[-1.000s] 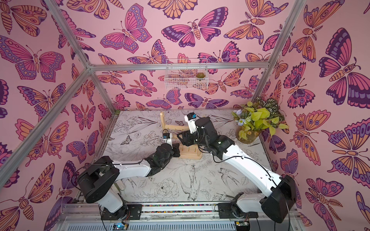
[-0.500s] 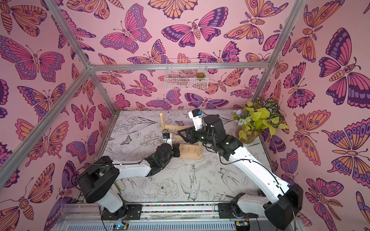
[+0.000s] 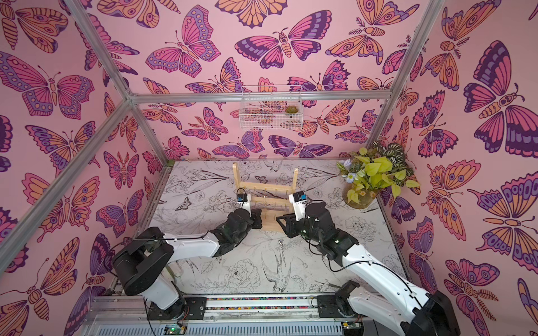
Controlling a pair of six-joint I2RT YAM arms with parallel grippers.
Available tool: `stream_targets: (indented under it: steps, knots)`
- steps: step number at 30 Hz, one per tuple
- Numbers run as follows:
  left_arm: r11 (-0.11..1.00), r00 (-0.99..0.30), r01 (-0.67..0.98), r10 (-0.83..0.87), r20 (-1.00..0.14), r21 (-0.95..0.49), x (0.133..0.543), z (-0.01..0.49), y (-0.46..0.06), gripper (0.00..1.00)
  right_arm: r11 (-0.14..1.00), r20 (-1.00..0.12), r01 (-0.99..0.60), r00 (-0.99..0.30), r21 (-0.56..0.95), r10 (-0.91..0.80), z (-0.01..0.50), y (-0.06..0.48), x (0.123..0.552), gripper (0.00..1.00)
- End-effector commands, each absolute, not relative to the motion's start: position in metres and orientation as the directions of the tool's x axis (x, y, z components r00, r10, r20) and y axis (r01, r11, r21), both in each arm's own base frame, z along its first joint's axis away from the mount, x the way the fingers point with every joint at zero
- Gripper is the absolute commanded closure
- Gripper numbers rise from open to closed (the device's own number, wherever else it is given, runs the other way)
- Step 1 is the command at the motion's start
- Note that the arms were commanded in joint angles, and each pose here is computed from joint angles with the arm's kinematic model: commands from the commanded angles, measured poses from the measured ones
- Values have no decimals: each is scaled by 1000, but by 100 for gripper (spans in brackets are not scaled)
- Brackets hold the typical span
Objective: Hang the necklace on the jewelry display stand
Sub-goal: Hang the necklace on the stand.
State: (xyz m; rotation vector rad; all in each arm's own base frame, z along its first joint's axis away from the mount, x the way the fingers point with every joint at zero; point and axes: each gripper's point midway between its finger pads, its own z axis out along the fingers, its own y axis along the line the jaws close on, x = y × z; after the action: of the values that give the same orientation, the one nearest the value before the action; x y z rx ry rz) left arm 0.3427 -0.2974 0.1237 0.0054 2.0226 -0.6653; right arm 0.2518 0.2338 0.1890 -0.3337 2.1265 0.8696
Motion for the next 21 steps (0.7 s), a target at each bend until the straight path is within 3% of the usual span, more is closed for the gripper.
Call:
stream_targets:
  steps: [1, 21]
  knots:
    - [849, -532, 285, -246, -810, -445, 341, 130, -302, 100, 721, -843, -525, -516, 452, 152, 212, 244, 271, 69]
    - [833, -542, 304, -247, -803, -462, 331, 134, -307, 100, 803, -937, -516, -316, 299, 146, 164, 289, 297, 76]
